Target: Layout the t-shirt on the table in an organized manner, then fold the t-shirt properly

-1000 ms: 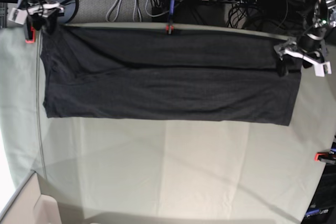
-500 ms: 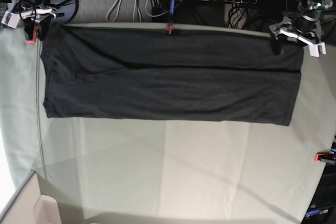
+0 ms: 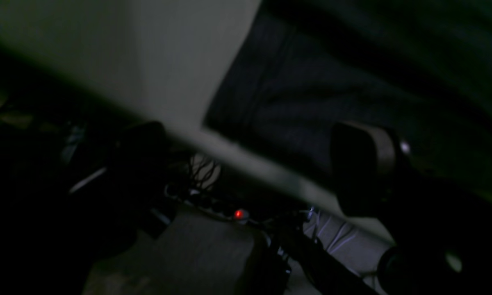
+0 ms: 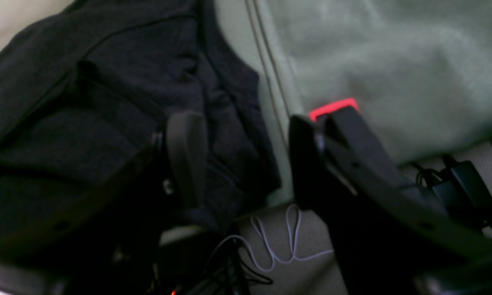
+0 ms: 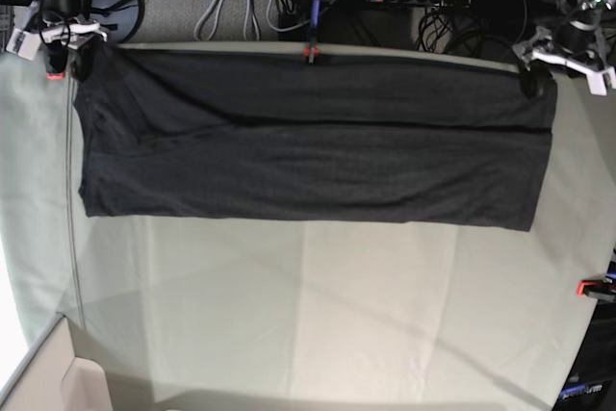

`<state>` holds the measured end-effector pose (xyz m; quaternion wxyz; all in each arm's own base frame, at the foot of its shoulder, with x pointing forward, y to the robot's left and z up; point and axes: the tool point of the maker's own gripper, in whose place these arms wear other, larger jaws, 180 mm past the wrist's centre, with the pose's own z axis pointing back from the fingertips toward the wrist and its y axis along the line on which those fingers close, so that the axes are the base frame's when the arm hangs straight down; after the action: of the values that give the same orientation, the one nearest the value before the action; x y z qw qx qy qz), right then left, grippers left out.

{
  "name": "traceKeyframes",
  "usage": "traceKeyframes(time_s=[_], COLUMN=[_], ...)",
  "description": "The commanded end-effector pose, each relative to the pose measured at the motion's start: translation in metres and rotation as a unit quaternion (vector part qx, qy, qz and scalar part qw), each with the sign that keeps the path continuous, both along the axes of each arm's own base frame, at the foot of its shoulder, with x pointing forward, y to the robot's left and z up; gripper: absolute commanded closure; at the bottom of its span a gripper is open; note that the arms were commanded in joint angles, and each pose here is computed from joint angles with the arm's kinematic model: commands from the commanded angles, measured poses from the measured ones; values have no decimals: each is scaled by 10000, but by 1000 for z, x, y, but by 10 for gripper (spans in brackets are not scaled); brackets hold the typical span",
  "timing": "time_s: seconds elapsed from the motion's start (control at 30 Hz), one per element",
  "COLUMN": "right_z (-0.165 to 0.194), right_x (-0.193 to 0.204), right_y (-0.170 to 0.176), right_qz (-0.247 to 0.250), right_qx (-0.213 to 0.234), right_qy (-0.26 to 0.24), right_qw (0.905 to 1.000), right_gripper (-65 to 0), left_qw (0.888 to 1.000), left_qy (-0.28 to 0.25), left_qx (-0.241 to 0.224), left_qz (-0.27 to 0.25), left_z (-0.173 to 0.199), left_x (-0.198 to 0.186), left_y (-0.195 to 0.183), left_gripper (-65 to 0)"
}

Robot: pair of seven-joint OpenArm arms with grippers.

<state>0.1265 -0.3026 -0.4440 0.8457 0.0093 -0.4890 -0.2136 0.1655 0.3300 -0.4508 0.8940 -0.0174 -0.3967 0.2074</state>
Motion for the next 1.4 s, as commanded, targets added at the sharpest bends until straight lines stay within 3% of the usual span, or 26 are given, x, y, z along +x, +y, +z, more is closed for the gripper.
traceKeyframes(time_s=[0.0, 0.53, 0.67, 1.07, 1.37], right_z=[10, 10, -3, -9, -9], right_x=[3, 2, -3, -1, 0], right_y=[-4, -6, -3, -7, -7], right_qz=[8, 13, -64, -89, -82], right_qx=[-69, -90, 75, 129, 132], right_qy=[-211, -192, -83, -51, -59], right_qw=[9998, 9998, 9999, 9999, 9999], right_gripper=[-322, -322, -322, -322, -322], left_qw=[9998, 9994, 9992, 9991, 9997], left_qy=[-149, -172, -257, -367, -147], left_qx=[106, 302, 294, 211, 128], left_qz=[-27, -39, -30, 4, 153], left_z=[10, 2, 5, 6, -11], left_x=[4, 31, 39, 48, 39], left_y=[7, 14, 13, 7, 12], left_gripper=[-615, -615, -615, -615, -615])
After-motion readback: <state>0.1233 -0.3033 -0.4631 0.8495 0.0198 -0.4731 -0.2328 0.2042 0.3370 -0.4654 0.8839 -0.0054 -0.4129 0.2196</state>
